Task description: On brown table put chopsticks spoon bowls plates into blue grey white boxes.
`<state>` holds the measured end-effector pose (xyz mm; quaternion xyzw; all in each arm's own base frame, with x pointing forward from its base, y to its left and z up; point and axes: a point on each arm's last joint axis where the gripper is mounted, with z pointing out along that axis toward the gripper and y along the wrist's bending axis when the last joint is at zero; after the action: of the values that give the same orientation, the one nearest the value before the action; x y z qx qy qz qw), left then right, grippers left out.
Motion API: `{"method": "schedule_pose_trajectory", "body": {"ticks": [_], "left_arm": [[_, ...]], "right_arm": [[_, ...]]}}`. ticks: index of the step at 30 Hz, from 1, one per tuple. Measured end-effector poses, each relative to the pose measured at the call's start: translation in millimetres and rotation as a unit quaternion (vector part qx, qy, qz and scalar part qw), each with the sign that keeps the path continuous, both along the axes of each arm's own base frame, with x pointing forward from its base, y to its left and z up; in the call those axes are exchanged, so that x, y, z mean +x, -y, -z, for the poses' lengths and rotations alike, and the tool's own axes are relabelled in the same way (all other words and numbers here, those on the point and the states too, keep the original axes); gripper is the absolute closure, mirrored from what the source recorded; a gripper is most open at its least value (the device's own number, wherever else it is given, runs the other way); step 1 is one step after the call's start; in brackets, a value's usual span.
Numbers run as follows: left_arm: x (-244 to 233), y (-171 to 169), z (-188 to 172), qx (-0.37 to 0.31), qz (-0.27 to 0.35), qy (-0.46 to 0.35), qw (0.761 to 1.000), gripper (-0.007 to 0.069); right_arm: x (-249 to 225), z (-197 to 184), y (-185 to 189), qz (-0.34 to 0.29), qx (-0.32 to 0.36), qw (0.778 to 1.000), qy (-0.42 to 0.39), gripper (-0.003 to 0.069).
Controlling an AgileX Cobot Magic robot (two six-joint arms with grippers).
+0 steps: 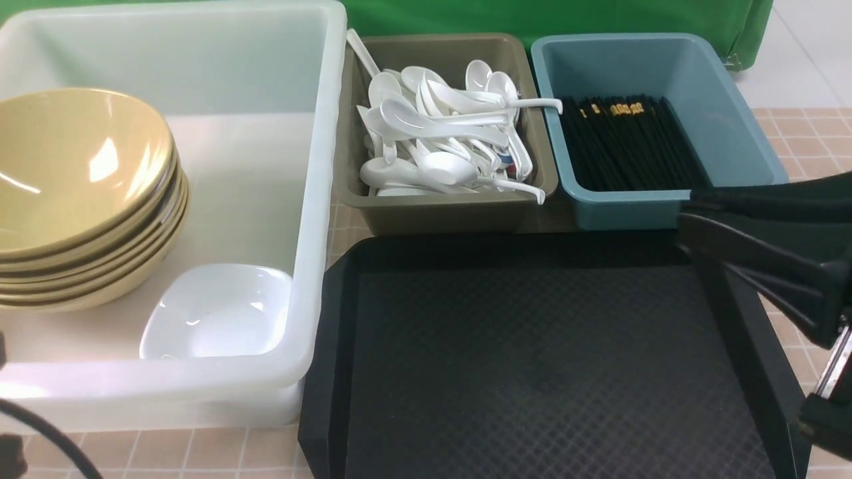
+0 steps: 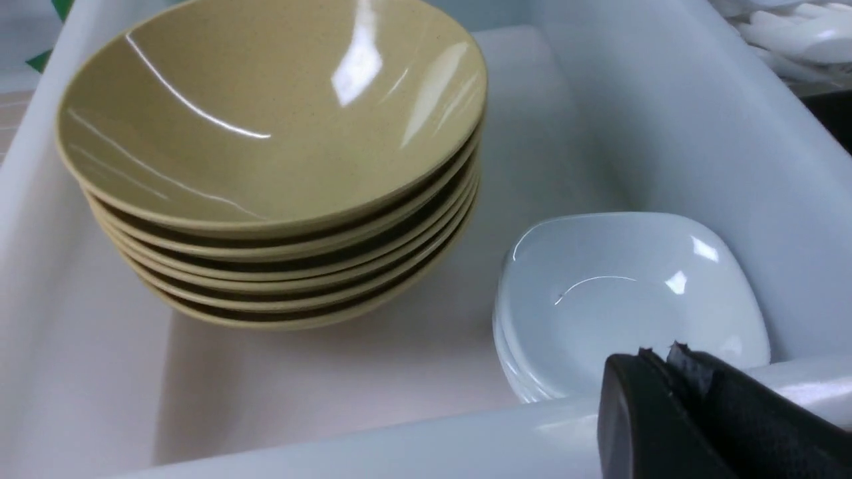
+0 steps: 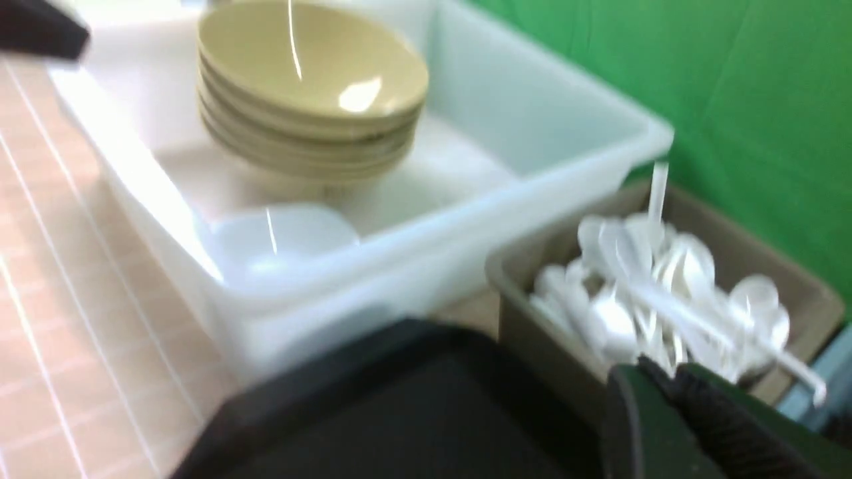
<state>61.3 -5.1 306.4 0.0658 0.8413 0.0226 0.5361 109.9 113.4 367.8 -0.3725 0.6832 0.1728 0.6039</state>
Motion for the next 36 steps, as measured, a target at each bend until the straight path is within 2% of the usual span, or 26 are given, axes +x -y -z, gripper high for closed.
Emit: {"method": "schedule_pose_trajectory", "body": {"ticks": [27,29,32,36], "left_arm": [[-2.7,-0.8,8.2,0.009,-0.001,-0.018,1.0,0.0624],[-2.7,-0.8,8.2,0.009,-0.001,-0.018,1.0,0.0624],[-2.7,-0.8,8.2,0.008,-0.002,-0.018,1.0,0.0624],[-2.7,-0.8,8.2,0.008,-0.001,-0.018,1.0,0.0624]], "right_arm": [[0.1,11.3,-0.2,0.001,-0.004,1.0,-0.014,0.0536],[-2.5,16.7,3.7,0.005,-0.01,1.0,-0.019,0.0546],[-12.0,31.4,21.2,0.027,0.002,0.999,-0.023,0.0614],[-25.1,55.3,50.6,0.083,0.035,0.996,-0.019,0.0624]]}}
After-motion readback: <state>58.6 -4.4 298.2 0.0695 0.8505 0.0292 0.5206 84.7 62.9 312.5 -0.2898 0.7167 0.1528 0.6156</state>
